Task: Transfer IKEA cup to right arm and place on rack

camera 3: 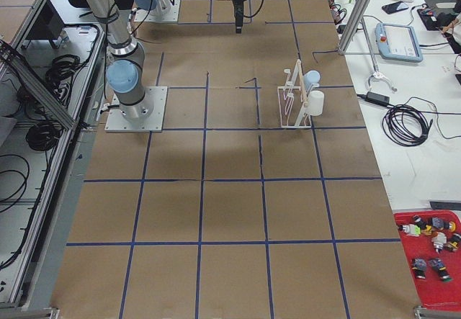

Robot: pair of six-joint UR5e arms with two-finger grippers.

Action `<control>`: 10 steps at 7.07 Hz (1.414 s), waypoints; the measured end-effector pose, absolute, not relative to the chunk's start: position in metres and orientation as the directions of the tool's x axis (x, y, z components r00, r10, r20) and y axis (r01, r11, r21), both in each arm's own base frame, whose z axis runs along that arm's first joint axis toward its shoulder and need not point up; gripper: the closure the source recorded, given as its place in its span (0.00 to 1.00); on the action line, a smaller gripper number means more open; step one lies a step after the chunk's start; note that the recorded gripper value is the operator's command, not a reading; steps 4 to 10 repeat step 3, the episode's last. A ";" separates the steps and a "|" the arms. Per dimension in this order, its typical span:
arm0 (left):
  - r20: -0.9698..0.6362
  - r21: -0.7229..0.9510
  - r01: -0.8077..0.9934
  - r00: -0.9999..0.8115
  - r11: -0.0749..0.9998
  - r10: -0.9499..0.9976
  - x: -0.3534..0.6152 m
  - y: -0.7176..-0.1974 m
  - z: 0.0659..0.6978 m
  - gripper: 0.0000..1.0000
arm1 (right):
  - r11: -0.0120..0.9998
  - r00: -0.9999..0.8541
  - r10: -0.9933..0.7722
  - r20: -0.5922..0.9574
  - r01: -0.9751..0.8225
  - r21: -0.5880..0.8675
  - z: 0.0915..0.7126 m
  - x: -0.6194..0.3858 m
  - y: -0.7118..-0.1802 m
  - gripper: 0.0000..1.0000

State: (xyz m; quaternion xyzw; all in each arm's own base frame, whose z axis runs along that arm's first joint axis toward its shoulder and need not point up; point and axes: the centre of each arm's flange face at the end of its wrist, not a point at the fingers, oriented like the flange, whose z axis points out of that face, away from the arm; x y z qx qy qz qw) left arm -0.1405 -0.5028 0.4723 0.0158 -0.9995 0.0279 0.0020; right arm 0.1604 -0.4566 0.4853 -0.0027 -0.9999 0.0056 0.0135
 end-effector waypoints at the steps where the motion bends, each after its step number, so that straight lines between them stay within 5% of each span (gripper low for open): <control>1: 0.005 -0.056 -0.032 -0.999 0.998 -0.032 -0.140 -0.503 0.472 0.00 | 1.000 -1.000 0.007 0.027 0.006 -0.012 0.486 0.160 -0.456 0.00; 10: 0.005 -0.057 -0.032 -0.999 0.998 -0.031 -0.140 -0.503 0.472 0.00 | 1.000 -1.000 0.010 0.026 0.010 -0.012 0.486 0.160 -0.456 0.00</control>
